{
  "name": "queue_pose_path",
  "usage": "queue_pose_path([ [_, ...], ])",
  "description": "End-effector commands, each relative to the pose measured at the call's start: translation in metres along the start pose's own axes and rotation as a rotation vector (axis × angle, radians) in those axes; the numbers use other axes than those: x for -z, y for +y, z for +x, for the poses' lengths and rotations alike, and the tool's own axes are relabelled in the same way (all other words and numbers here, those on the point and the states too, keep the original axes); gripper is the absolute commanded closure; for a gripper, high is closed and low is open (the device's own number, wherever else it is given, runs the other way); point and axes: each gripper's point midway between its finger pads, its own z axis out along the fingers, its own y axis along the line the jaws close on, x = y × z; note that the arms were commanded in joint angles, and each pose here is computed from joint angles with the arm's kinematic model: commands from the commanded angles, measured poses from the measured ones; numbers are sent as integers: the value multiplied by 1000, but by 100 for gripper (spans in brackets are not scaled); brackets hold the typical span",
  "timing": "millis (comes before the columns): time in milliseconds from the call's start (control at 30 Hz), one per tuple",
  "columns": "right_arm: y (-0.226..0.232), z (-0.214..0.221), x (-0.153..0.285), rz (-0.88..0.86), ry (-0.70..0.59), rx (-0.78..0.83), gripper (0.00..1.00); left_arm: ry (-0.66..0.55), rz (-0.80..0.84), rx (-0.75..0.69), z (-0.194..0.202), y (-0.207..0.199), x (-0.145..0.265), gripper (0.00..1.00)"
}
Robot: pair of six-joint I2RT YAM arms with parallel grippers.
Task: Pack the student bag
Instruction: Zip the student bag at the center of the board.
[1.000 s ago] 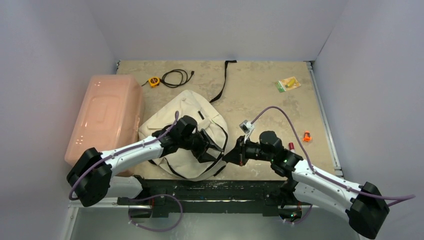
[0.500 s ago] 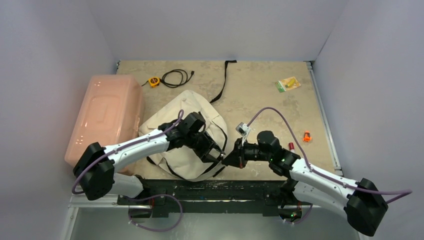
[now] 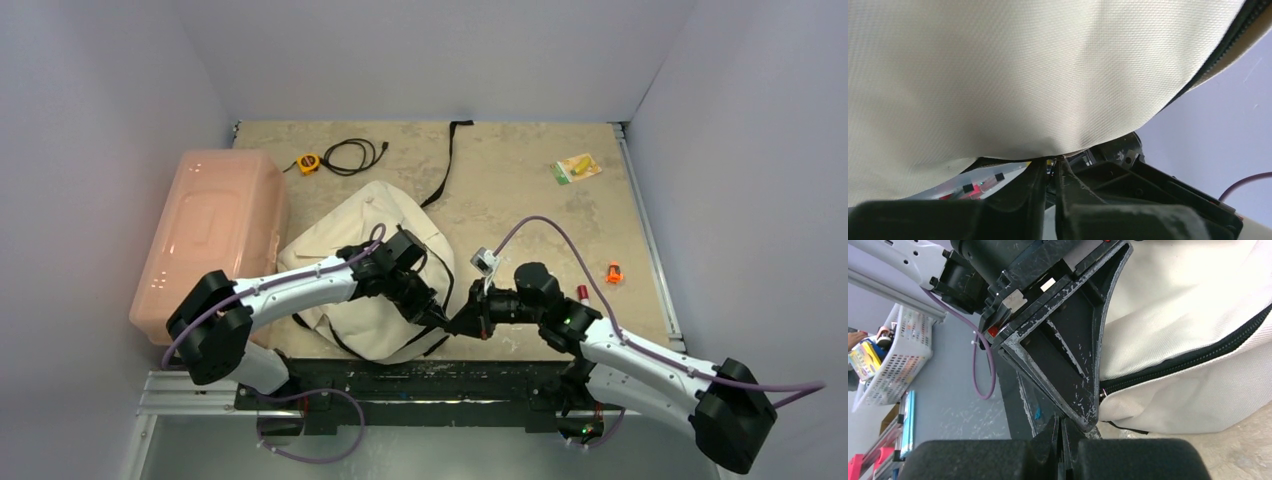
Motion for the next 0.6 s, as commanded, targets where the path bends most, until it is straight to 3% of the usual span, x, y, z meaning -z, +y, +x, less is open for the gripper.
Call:
queue_pose_path([
  [0,3,-7,2,5,-6,39,91,16,73,-76,10,-20,7,100],
  [133,-10,-3,8,145,40,-117,60,0,66,-115,4,-13,1,100],
  [267,-4,-33,23,244,-72,-291,35,2,73,-192,2,-7,-5,100],
  [400,-44,-48,45,401,-157,-369,35,-52,102,-312,-3,-7,2,100],
  [433,-53,-52,47,406,-187,-443,26,-69,118,-342,-4,-8,5,100],
  [467,-58,-57,45,404,-219,-548,23,-87,136,-382,-4,-9,9,100],
  [567,-70,-73,32,410,-209,-506,25,-133,183,-439,-4,-11,19,100],
])
